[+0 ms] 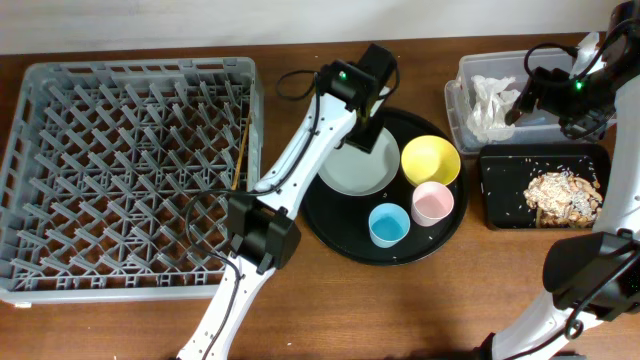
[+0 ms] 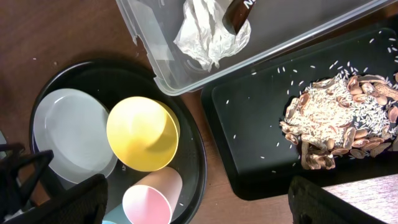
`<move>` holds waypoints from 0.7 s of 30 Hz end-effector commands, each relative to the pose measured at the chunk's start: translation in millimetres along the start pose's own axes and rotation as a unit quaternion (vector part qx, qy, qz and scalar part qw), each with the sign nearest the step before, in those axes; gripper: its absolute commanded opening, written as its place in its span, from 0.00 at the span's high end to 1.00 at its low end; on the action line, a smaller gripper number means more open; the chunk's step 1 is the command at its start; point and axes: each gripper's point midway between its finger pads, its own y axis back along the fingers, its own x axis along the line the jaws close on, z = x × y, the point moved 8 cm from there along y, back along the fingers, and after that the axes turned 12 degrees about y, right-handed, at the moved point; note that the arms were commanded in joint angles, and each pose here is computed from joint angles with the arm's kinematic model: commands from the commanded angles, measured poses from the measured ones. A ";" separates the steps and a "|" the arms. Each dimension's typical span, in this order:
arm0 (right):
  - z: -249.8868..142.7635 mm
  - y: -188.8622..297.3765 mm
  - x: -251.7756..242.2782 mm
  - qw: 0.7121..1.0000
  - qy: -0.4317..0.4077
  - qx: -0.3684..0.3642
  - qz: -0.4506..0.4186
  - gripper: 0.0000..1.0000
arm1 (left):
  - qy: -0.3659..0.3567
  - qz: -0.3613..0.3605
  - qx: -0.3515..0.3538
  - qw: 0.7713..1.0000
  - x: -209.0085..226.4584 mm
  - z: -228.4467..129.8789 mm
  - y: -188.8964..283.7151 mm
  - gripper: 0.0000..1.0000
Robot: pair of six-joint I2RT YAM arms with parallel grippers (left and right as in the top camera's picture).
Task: Sort waste into correct bins and load items into the dishwasher rack
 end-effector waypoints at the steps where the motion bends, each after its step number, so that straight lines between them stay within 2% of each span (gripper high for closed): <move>1: 2.3 6.0 3.3 1.000 0.010 -0.011 0.002 0.07 | -0.051 -0.103 0.033 0.993 -20.4 -11.7 17.1 0.44; 5: 2.4 6.0 3.3 1.000 0.010 -0.012 0.002 0.07 | -0.072 -0.106 0.071 0.989 -29.7 -31.5 34.8 0.44; 10: 2.2 6.0 3.3 1.000 0.010 -0.011 0.002 0.07 | -0.114 -0.114 0.064 0.985 -60.0 -41.2 39.0 0.44; 15: 0.6 5.9 3.7 1.000 0.009 -0.006 0.003 0.07 | -0.126 -0.115 0.062 0.983 -66.3 -43.1 38.9 0.44; 18: -7.7 4.9 10.5 0.999 0.006 0.019 0.026 0.07 | -0.118 -0.115 0.060 0.985 -63.3 -41.1 39.1 0.44; 21: -27.7 -8.1 36.4 0.995 0.028 0.089 0.046 0.13 | -0.053 -0.111 0.047 0.991 -40.2 -30.1 49.3 0.44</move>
